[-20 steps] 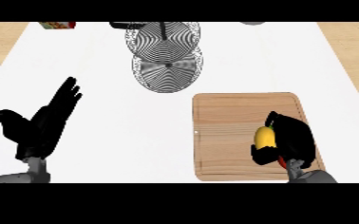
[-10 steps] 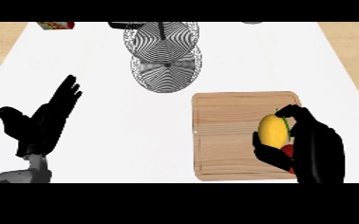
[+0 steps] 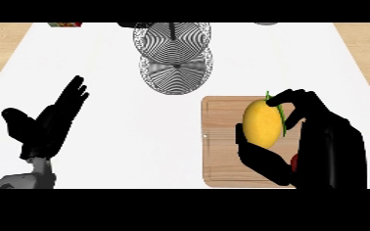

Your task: Pick the lemon from the cutting board and place it in the tiered basket

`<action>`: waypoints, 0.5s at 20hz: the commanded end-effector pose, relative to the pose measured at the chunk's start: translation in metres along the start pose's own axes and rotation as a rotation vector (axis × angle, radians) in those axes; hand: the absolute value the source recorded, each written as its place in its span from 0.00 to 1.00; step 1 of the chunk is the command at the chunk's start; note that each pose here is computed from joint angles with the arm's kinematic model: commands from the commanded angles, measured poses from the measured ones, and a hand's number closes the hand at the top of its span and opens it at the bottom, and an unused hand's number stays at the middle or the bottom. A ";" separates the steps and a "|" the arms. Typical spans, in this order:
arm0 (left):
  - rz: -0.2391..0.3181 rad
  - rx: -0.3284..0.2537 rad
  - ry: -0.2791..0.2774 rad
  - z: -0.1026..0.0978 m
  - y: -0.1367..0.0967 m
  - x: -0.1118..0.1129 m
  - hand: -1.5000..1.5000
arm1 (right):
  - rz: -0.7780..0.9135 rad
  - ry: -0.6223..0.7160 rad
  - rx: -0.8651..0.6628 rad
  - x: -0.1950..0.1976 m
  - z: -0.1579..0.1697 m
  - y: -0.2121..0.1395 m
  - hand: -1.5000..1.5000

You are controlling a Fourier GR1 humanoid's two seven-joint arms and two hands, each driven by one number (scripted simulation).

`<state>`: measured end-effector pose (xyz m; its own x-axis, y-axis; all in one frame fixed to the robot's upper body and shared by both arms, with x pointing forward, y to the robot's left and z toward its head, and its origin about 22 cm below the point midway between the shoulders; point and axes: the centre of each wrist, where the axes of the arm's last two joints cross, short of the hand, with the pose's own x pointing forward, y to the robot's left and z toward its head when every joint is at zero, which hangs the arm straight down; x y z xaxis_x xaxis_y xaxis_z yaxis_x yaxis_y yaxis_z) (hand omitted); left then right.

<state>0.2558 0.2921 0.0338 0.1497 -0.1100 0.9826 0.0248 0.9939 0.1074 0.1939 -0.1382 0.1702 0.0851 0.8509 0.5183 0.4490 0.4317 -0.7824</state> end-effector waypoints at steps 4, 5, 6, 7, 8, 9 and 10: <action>-0.005 0.001 -0.009 0.012 -0.007 -0.007 0.50 | -0.032 -0.035 0.061 0.069 -0.020 0.008 1.00; -0.013 -0.011 0.007 0.016 -0.003 -0.003 0.50 | -0.012 -0.047 0.070 0.087 -0.027 0.002 1.00; 0.003 -0.002 -0.008 0.011 -0.003 -0.005 0.50 | -0.031 -0.043 0.045 0.102 -0.038 -0.002 1.00; -0.001 -0.018 -0.002 0.001 0.005 -0.006 0.50 | -0.029 -0.041 0.069 0.104 -0.035 0.016 1.00; 0.003 -0.011 -0.008 0.005 0.007 0.007 0.50 | -0.045 -0.049 0.073 0.107 -0.050 0.011 1.00; -0.007 -0.034 -0.017 -0.007 -0.002 0.005 0.50 | -0.051 -0.032 0.065 0.117 -0.076 0.023 1.00; -0.012 -0.006 -0.017 -0.006 -0.005 -0.001 0.50 | -0.041 -0.032 0.062 0.128 -0.063 0.027 1.00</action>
<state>0.2554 0.2917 0.0347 0.1405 -0.1142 0.9835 0.0369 0.9932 0.1101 0.2515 -0.0663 0.2224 -0.0147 0.8597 0.5107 0.3980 0.4735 -0.7857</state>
